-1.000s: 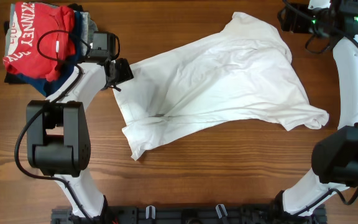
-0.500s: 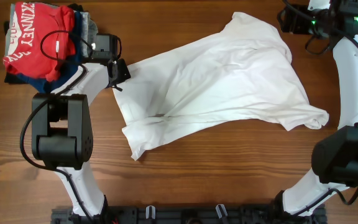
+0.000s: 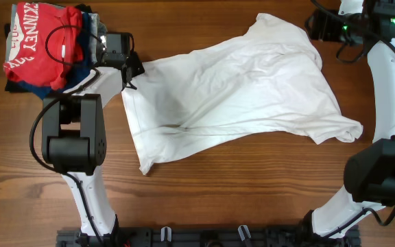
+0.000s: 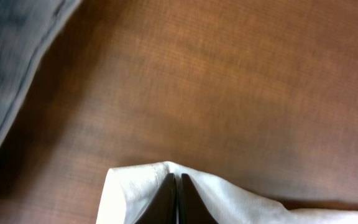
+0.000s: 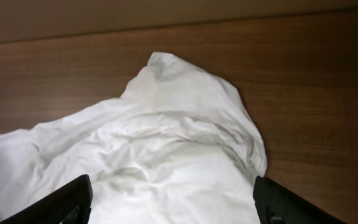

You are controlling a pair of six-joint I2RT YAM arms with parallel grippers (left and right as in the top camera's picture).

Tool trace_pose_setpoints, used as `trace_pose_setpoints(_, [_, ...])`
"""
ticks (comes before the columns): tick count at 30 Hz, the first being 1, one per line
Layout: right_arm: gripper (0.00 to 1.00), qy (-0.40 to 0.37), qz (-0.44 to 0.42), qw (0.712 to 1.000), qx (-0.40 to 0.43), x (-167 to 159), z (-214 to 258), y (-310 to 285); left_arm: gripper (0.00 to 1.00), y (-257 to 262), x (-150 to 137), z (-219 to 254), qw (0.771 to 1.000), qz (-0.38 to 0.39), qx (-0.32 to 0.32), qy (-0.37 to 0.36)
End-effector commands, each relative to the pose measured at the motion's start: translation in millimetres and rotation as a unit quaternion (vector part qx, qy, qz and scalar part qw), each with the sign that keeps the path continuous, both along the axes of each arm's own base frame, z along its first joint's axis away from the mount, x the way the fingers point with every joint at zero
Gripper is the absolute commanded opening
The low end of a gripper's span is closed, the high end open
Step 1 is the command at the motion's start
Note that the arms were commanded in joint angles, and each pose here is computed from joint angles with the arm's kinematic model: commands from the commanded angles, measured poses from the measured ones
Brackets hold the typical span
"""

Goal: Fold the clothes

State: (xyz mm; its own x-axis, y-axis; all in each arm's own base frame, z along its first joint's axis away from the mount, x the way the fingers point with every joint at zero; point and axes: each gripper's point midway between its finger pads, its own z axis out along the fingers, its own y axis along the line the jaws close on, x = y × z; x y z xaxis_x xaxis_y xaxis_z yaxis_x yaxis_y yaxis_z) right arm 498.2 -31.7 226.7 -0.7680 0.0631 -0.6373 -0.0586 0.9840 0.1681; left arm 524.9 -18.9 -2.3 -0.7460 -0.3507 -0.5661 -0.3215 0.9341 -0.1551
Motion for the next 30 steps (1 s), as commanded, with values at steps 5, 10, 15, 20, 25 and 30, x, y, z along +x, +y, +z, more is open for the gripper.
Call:
trace_pose_setpoints(5, [0.84,0.011,-0.009,1.0,-0.003,1.1,-6.1,-3.1,0.04,22.0,-1.8,-60.5,1.0,-0.003,0.018,0.019])
trace_pose_setpoints(10, [0.84,0.03,-0.008,1.0,-0.001,-6.5,-11.8,-1.9,0.04,46.1,39.4,-31.2,0.996,0.021,0.016,-0.087])
trace_pose_setpoints(15, [0.84,0.036,-0.008,0.999,0.001,-8.6,-13.2,-1.4,0.04,81.4,56.2,-16.1,0.991,0.051,0.019,-0.122])
trace_pose_setpoints(20, [0.86,0.03,-0.008,1.0,0.0,-6.3,-11.5,-1.8,0.04,74.0,76.1,7.3,0.99,-0.003,-0.012,-0.139])
trace_pose_setpoints(25, [0.88,0.02,-0.008,1.0,-0.002,-2.5,-8.6,-2.4,0.16,41.6,90.3,39.5,0.989,-0.043,-0.035,-0.134])
trace_pose_setpoints(30, [0.91,0.001,0.0,1.0,0.006,3.6,-2.2,1.1,0.56,16.8,94.5,78.3,0.988,-0.063,-0.027,-0.141])
